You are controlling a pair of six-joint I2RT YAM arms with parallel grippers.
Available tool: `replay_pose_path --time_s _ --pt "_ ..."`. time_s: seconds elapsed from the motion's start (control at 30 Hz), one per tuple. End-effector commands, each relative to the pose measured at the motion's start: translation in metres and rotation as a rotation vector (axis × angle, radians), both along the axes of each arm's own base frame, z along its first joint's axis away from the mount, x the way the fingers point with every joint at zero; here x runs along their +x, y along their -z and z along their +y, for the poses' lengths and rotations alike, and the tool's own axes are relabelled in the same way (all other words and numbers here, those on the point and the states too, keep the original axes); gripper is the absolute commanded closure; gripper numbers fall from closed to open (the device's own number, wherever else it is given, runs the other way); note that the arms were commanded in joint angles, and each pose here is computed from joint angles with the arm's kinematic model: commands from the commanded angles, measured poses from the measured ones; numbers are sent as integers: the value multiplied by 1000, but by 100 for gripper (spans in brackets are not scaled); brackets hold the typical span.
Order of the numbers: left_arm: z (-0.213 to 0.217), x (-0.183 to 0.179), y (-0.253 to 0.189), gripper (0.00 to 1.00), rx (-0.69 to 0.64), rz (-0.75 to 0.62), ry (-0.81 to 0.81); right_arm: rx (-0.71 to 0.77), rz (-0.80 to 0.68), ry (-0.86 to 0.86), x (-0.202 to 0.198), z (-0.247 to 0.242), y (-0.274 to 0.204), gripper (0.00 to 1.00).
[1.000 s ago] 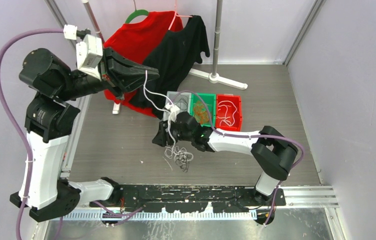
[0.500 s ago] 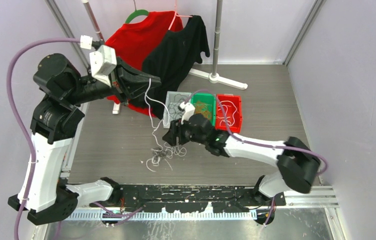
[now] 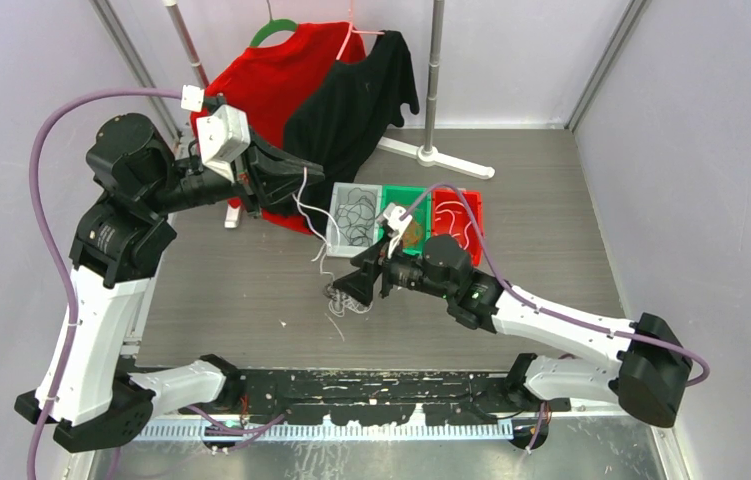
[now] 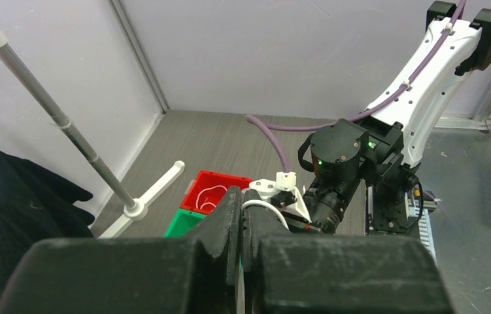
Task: Untangle the cables
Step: Untie the cable.
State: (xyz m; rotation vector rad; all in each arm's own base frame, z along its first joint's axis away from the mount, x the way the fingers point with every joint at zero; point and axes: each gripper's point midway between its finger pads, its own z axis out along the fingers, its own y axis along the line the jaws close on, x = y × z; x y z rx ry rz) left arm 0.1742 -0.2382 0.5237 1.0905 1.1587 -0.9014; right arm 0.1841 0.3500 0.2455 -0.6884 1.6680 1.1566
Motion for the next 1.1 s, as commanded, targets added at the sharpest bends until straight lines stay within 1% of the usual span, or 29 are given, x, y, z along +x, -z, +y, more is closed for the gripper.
replay_pose_path --time_s 0.0,0.17,0.3,0.43,0.5,0.63,0.87,1.07 --pt "4 -8 -13 100 -21 -52 3 72 -106 -79 -4 15 -29 26" --pt "3 -8 -21 100 -35 -54 8 64 -117 -113 1 37 -27 26" --pt "2 -10 -28 100 -51 -55 16 70 -99 -122 5 53 -21 28" --pt "3 -14 -35 100 -66 -54 22 77 -44 -98 15 66 -7 37" --pt "3 -16 -41 100 -79 -49 24 92 -22 -95 18 72 -3 44" --pt "4 -20 -52 100 -106 -35 31 148 11 -120 21 88 -4 53" --pt "7 -26 -67 100 -131 -44 31 191 65 -93 30 99 -1 57" --pt "10 -29 -83 100 -154 -78 23 182 121 -66 31 96 21 58"
